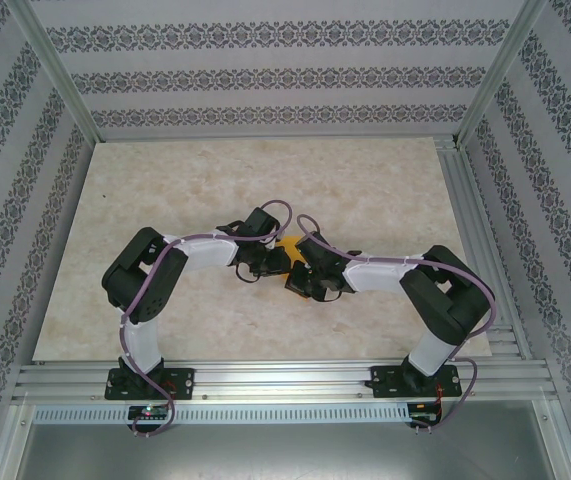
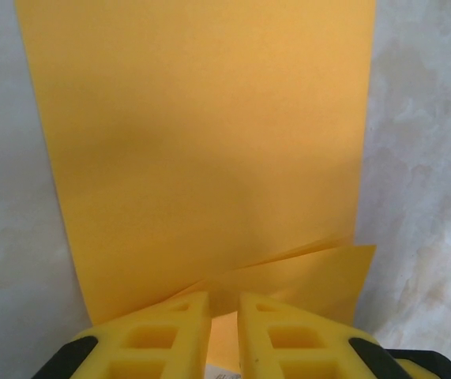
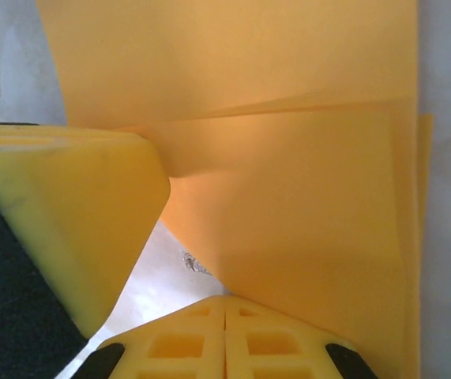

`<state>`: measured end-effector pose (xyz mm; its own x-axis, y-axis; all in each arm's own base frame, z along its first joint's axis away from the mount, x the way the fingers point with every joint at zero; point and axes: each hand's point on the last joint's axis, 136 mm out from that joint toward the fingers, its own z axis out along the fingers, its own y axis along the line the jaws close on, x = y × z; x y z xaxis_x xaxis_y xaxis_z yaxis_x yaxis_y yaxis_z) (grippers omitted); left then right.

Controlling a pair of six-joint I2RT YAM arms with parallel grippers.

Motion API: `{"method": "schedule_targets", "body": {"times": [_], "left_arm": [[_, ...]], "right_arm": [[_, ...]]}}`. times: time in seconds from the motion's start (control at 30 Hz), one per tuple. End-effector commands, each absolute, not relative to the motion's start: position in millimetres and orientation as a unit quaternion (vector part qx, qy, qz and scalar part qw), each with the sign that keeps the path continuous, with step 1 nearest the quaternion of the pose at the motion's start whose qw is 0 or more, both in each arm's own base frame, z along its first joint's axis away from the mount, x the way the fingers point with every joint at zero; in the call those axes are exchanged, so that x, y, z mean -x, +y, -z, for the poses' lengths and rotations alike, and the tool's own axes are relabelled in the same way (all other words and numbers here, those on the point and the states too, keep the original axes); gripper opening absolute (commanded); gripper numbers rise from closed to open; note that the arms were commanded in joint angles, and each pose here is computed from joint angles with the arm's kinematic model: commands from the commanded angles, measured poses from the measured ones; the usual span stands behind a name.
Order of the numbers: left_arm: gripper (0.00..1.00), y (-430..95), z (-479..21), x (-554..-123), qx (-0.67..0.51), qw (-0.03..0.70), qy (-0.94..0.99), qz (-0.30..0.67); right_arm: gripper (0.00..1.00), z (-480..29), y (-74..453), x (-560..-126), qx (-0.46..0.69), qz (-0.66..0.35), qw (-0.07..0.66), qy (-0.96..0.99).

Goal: Fold a paper plane with a square sheet of paper (fold left side to right side)
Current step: Third fold the triangle at the center of the table.

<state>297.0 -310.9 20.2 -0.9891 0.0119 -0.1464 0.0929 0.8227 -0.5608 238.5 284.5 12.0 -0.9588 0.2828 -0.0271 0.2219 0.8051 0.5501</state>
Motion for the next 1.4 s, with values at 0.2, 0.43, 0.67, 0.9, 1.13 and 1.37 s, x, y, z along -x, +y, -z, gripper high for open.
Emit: {"method": "schedule_targets", "body": {"times": [0.2,0.43,0.67,0.9,1.13,1.37], "left_arm": [[0.2,-296.8,4.7,-292.3,-0.012,0.059,0.965,0.256],[0.2,-296.0,4.8,-292.5,-0.012,0.059,0.966,0.253],[0.2,-296.5,1.0,-293.2,-0.013,0.063,0.965,0.255],[0.19,-296.2,-0.7,-293.6,-0.012,0.064,0.965,0.255],[0.19,-297.1,-2.9,-294.4,-0.014,0.066,0.964,0.257],[0.2,-296.2,-3.1,-294.7,-0.015,0.067,0.965,0.254]], "right_arm": [[0.06,9.5,247.4,-214.7,-0.201,-0.229,0.042,0.952],[0.06,12.9,218.1,-192.0,-0.211,-0.204,0.037,0.955],[0.08,-32.2,237.2,-209.8,-0.161,-0.263,0.081,0.948],[0.09,-45.0,271.2,-235.4,-0.14,-0.293,0.092,0.941],[0.09,-24.7,279.2,-255.6,-0.144,-0.26,0.095,0.95],[0.09,-0.9,257.7,-241.6,-0.174,-0.221,0.071,0.957]]}}
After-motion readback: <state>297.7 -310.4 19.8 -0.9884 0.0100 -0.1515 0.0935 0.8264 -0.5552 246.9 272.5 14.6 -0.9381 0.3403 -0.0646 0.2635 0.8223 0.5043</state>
